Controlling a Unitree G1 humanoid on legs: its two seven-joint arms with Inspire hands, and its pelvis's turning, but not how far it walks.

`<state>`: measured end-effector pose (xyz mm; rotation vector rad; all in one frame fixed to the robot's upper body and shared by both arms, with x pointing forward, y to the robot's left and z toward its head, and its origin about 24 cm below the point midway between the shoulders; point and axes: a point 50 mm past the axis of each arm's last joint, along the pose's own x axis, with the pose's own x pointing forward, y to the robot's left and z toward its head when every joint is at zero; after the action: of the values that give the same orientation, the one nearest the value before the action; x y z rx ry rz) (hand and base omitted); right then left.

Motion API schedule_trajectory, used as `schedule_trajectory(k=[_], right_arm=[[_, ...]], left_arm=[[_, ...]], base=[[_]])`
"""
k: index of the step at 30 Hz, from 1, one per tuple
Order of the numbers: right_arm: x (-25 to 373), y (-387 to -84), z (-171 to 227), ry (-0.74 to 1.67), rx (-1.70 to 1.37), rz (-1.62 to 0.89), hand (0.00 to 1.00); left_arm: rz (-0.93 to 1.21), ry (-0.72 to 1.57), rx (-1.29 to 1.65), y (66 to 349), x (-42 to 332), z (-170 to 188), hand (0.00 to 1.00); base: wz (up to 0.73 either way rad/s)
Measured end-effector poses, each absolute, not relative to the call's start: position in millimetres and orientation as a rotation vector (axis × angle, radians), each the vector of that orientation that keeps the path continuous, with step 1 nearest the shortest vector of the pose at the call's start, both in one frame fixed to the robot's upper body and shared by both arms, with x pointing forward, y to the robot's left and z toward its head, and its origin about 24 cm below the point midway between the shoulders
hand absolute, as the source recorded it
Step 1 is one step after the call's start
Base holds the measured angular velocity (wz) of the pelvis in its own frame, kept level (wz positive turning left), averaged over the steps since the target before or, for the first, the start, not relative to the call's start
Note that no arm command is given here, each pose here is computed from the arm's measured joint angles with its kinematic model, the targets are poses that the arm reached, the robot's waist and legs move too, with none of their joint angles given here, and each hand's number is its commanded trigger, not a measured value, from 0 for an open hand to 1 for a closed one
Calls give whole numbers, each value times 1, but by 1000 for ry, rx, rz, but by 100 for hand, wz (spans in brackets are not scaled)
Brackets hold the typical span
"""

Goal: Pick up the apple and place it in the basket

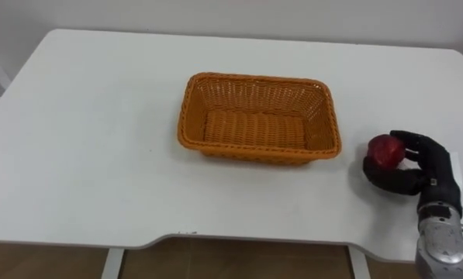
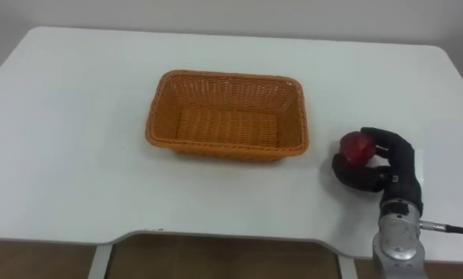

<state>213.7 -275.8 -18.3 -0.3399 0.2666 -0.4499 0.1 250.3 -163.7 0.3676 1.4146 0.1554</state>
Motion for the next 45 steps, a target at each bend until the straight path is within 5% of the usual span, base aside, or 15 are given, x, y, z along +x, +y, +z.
schedule_trajectory(k=[7, 27, 35, 36, 37, 39, 40, 45], right_arm=[[215, -275, -16, 257, -342, -455, 100], [235, -248, 82, -196, -380, -433, 100], [238, -217, 92, -254, -452, -244, 98], [239, -215, 92, -256, -454, -235, 64], [239, -212, 92, -258, -452, -219, 53], [239, -207, 90, -253, -450, -187, 8], [240, -204, 89, -250, -450, -165, 0], [240, -195, 86, -237, -460, -87, 0]], left_arm=[[158, 1406, 362, 250, 4, -164, 0], [154, 1394, 367, 250, 6, -164, 0], [134, 1389, 377, 249, 7, -164, 0], [132, 1389, 375, 248, 8, -164, 0], [129, 1385, 373, 248, 10, -164, 0], [128, 1377, 373, 248, 12, -164, 0], [126, 1369, 372, 248, 15, -164, 0], [124, 1340, 373, 247, 26, -164, 0]], base=[[-4], [0], [0], [0], [0], [0], [-3], [0]])
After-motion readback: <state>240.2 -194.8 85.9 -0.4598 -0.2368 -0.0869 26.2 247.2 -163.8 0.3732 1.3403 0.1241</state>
